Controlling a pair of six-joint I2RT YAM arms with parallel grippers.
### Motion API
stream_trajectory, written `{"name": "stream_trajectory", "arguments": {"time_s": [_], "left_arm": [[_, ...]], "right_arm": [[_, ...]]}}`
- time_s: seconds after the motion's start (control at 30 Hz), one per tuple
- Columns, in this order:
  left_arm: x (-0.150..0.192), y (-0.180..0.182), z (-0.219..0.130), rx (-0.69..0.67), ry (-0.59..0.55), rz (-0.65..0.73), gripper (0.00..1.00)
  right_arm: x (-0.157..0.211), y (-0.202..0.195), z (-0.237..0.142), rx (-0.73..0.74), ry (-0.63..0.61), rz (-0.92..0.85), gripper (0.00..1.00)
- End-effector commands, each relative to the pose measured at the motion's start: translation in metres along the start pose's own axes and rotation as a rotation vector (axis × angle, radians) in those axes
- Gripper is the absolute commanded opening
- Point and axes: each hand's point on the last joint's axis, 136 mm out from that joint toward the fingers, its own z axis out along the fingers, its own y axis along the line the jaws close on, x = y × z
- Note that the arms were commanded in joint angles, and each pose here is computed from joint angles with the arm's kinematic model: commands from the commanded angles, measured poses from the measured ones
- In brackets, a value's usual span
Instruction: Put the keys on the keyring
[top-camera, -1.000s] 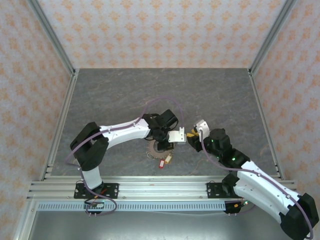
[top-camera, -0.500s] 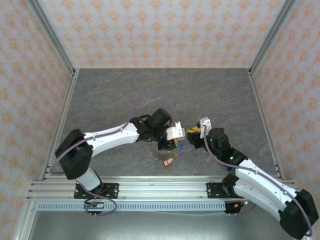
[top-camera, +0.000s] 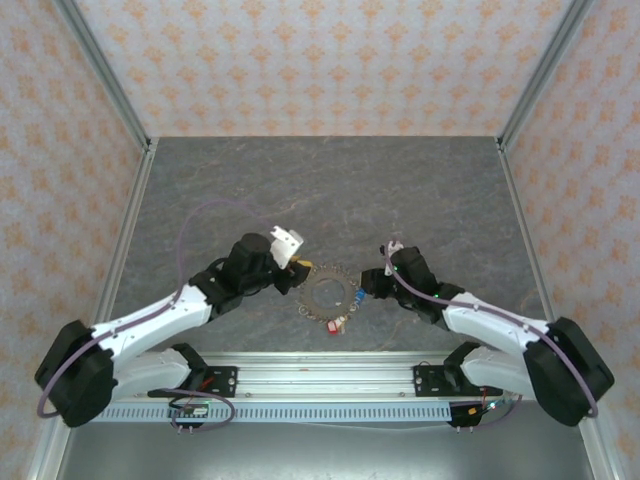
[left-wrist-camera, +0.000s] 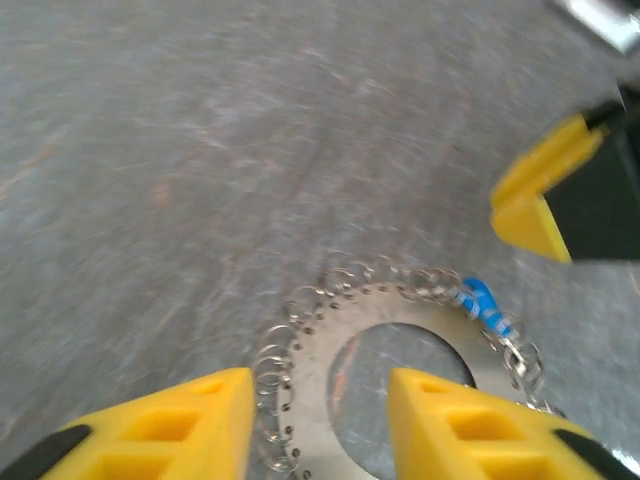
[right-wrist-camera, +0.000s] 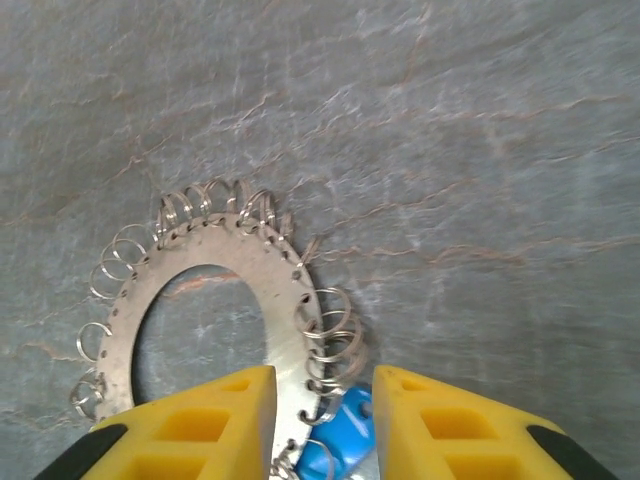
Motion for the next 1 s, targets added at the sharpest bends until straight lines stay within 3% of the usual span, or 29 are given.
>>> {"name": "stream_trajectory", "arguments": {"time_s": [0.0, 0.23, 0.63, 0.97], "left_arm": [[-0.023, 0.038, -0.021, -0.214, -0.166, -0.107, 0.47], [-0.012, 0.055, -0.034, -0.312, -0.164, -0.126, 0.61], [-0.016, 0.059, -0.028, -0.336, -0.132, -0.124, 0.66], [-0.015, 0.061, -0.031, -0.351, -0.125, -0.121, 0.68]], "right_arm": [[-0.010, 0.031, 0.009, -0.116, 0.040, 0.054, 0.29], [0.002, 0.048, 0.034, -0.168, 0.177, 0.072, 0.28], [0.034, 0.054, 0.054, -0.177, 0.356, 0.083, 0.32], [0.031, 0.003, 0.072, 0.131, 0.348, 0.056, 0.34]]}}
